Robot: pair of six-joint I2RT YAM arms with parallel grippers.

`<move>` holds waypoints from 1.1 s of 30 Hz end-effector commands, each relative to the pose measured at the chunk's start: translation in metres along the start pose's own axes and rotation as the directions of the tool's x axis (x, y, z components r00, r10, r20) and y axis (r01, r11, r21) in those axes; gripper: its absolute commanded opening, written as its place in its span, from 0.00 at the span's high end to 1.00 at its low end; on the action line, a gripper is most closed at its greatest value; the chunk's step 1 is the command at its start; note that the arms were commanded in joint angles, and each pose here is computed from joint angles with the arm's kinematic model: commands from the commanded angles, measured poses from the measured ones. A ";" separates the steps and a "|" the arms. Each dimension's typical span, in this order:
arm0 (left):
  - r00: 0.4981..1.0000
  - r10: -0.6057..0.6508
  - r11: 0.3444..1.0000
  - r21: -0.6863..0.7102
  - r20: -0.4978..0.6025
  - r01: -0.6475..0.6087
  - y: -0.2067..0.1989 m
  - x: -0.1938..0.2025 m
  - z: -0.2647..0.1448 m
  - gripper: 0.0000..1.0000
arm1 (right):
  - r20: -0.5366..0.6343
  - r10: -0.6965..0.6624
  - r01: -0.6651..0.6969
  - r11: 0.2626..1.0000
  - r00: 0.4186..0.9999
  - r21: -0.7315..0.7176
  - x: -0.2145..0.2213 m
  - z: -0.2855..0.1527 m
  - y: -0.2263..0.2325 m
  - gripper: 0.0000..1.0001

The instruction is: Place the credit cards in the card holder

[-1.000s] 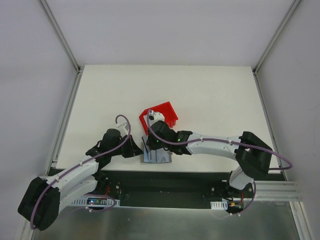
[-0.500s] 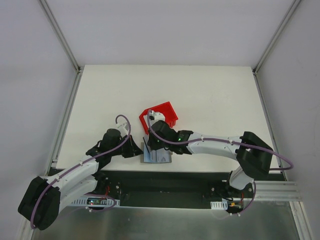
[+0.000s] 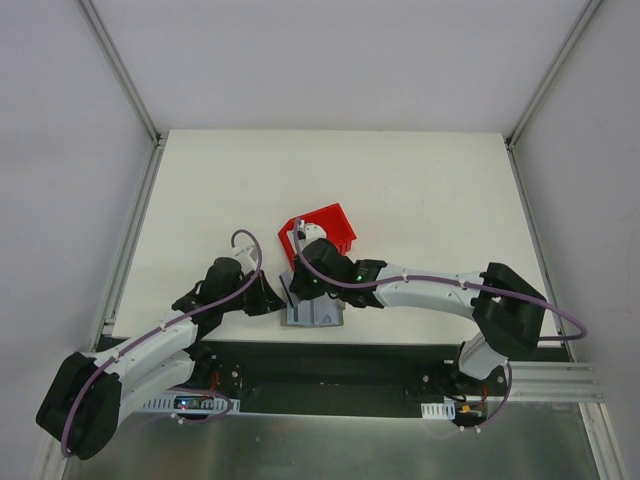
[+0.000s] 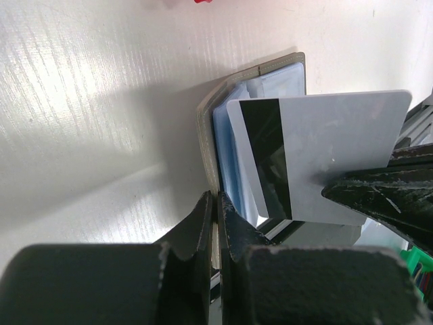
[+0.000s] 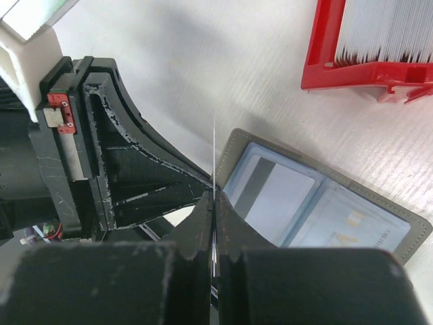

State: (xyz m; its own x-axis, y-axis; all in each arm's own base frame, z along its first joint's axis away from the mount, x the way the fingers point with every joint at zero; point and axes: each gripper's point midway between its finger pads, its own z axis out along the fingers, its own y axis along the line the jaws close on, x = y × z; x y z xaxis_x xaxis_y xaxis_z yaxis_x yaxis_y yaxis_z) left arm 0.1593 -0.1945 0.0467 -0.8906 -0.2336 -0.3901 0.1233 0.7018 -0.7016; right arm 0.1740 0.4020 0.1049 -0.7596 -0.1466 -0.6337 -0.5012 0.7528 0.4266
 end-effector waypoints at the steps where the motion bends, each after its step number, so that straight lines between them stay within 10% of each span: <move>1: 0.999 0.025 1.000 0.003 0.023 -0.025 -0.003 -0.008 0.000 1.00 | 0.079 0.021 -0.014 0.996 0.997 -0.086 -0.031 -0.010 0.024 1.00; 33: 0.999 0.027 1.000 0.007 0.030 -0.028 -0.004 -0.008 -0.001 1.00 | 0.028 -0.012 0.011 0.999 1.000 0.038 -0.016 -0.001 0.000 1.00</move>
State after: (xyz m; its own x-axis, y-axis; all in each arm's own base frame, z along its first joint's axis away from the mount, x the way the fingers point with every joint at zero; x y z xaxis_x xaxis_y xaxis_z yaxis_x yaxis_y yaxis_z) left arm 0.1592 -0.1945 0.0464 -0.8911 -0.2333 -0.3891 0.1223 0.7023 -0.7013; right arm 0.1789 0.4054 0.0918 -0.7778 -0.1502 -0.6103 -0.4814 0.7666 0.4248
